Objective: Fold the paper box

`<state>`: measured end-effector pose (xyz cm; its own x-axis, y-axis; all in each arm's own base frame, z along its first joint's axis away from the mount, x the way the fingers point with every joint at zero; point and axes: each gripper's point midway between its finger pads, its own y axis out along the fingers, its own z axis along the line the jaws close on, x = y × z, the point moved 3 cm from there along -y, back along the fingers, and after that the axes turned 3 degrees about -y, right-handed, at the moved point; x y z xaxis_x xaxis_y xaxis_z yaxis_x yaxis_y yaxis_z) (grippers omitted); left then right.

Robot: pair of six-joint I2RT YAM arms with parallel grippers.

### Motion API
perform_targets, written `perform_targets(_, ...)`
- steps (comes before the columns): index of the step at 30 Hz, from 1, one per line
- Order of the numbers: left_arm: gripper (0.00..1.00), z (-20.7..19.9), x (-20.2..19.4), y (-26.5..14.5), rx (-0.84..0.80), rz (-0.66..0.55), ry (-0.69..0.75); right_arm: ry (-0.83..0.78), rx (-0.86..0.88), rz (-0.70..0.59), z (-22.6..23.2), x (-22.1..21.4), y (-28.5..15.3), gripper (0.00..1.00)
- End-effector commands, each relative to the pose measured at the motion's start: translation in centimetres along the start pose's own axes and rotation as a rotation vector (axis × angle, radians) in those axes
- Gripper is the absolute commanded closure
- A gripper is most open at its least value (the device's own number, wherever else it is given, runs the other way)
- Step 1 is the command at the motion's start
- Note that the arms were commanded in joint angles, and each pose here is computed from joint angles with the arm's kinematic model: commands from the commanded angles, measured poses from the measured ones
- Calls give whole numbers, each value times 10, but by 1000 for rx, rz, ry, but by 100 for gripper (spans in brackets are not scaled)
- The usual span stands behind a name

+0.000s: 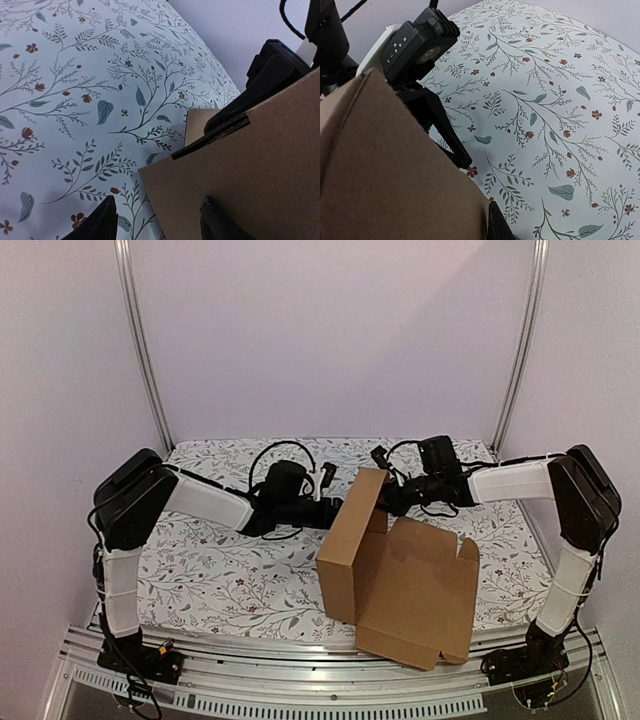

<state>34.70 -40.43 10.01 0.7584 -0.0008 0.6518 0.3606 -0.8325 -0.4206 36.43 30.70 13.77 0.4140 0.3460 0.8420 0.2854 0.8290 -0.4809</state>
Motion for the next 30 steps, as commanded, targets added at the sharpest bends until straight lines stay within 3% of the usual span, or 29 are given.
perform_targets(1,43,-56,2,12,-155,28,63,-64,-208,-92,-13,24,-10,100)
perform_targets(9,45,-75,-2,9,-216,41,45,-44,-306,-106,-26,29,-8,100)
perform_targets(15,46,-95,-4,28,-328,19,-20,27,-265,-119,-19,31,4,100)
perform_targets(22,47,-103,-6,24,-311,35,-12,129,-473,-73,-47,16,-4,100)
perform_targets(25,47,-104,-10,24,-311,45,-20,177,-431,-85,-42,21,-4,100)
perform_targets(30,47,-108,-10,27,-331,29,-57,196,-193,-98,-14,32,8,98)
